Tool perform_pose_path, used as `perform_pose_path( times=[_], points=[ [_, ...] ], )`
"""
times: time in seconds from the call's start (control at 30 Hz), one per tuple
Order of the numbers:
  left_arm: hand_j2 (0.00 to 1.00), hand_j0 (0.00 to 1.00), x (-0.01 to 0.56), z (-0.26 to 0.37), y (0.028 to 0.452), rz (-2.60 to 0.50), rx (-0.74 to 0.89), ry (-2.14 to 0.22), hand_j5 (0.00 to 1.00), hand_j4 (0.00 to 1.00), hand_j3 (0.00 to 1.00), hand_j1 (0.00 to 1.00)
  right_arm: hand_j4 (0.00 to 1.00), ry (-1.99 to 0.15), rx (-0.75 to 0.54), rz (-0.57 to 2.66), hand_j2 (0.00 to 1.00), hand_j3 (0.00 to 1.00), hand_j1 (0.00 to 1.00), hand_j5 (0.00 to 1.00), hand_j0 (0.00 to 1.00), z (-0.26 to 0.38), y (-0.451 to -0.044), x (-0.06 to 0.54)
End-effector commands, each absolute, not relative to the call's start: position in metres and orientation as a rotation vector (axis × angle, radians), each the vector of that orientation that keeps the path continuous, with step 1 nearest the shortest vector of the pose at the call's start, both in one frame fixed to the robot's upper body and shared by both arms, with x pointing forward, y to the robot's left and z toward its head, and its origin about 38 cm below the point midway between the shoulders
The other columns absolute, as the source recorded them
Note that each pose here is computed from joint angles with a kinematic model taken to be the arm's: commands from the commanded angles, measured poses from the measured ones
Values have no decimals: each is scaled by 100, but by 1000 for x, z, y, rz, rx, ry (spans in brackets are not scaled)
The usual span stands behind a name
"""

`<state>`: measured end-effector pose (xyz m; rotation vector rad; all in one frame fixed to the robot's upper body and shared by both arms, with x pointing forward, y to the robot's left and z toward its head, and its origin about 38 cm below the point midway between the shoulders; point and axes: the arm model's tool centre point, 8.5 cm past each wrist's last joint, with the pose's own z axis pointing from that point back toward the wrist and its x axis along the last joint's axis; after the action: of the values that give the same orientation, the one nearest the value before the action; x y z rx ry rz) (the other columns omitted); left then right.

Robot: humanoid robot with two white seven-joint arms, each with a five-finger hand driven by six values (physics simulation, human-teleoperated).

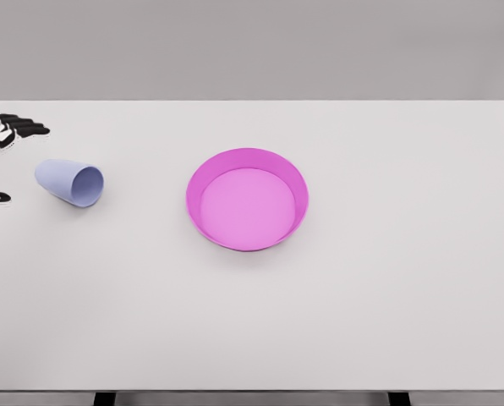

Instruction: Flip the cup with left arm and place it on the plate

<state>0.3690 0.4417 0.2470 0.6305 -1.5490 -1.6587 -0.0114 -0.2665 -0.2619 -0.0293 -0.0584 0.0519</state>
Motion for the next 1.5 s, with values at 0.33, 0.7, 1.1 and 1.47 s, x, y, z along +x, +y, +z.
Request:
perform_pose_path(
  times=[0.33, 0.7, 1.1, 1.47],
  points=[
    [100, 100, 393, 215, 413, -1785, 611, -1487, 100, 100, 100, 100, 100, -59, -29, 52, 100, 100, 100, 100, 100, -262, -266, -11],
    [100, 100, 394, 189, 408, -1832, 529, -1379, 100, 100, 100, 100, 100, -58, -29, 52, 100, 100, 100, 100, 100, -262, -266, -12],
    [100, 100, 400, 192, 419, -1671, 471, -1454, 100, 100, 100, 100, 100, -58, -29, 52, 100, 100, 100, 100, 100, -262, -266, -12],
    [100, 100, 408, 165, 408, -1693, 421, -1397, 100, 100, 100, 100, 100, -59, -29, 52, 100, 100, 100, 100, 100, -262, -266, -11]
  ],
)
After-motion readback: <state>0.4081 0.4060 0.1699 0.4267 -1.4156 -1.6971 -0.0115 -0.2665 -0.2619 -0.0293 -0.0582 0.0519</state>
